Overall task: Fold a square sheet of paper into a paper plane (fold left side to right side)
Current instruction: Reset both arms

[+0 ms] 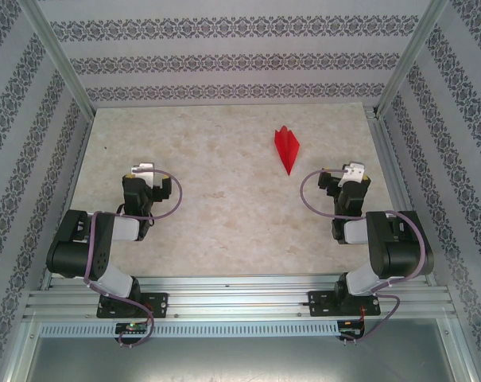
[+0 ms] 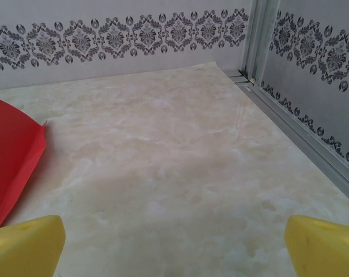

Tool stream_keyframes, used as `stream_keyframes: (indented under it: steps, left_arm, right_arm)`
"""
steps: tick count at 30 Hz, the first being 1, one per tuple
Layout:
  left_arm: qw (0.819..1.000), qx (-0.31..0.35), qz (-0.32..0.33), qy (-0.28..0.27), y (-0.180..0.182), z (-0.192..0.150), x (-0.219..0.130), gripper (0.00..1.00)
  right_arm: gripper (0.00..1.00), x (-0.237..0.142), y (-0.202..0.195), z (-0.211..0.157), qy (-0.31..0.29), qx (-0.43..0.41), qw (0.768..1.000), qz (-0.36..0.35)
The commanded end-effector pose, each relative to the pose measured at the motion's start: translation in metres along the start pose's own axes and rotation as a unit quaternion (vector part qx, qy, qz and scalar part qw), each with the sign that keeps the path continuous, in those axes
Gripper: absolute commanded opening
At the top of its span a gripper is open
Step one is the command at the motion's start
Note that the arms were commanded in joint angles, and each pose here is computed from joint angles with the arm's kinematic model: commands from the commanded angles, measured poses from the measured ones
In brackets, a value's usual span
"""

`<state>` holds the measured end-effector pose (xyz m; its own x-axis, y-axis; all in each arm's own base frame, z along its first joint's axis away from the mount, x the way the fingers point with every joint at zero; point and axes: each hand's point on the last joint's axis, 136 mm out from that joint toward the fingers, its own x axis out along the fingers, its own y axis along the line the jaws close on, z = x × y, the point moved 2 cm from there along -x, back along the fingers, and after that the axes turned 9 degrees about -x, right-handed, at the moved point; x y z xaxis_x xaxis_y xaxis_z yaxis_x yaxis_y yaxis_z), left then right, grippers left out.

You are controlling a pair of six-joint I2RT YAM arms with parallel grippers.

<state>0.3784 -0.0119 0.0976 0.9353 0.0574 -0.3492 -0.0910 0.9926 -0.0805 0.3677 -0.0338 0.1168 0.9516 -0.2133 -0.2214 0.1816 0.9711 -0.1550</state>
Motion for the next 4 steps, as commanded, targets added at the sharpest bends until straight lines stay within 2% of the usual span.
stream_keyframes:
  steps: [1,4]
  left_arm:
    - [1.000,-0.002,-0.013,-0.022,-0.0043,0.0136,0.0031,1.00]
    - [1.000,-0.003,-0.013,-0.022,-0.0043,0.0136,0.0031,1.00]
  right_arm:
    - [0.98,0.0026,0.0025,0.0142,-0.021,-0.006,1.000,0.001]
    - [0.98,0.0024,0.0030,0.0151,-0.024,-0.006,1.000,0.003]
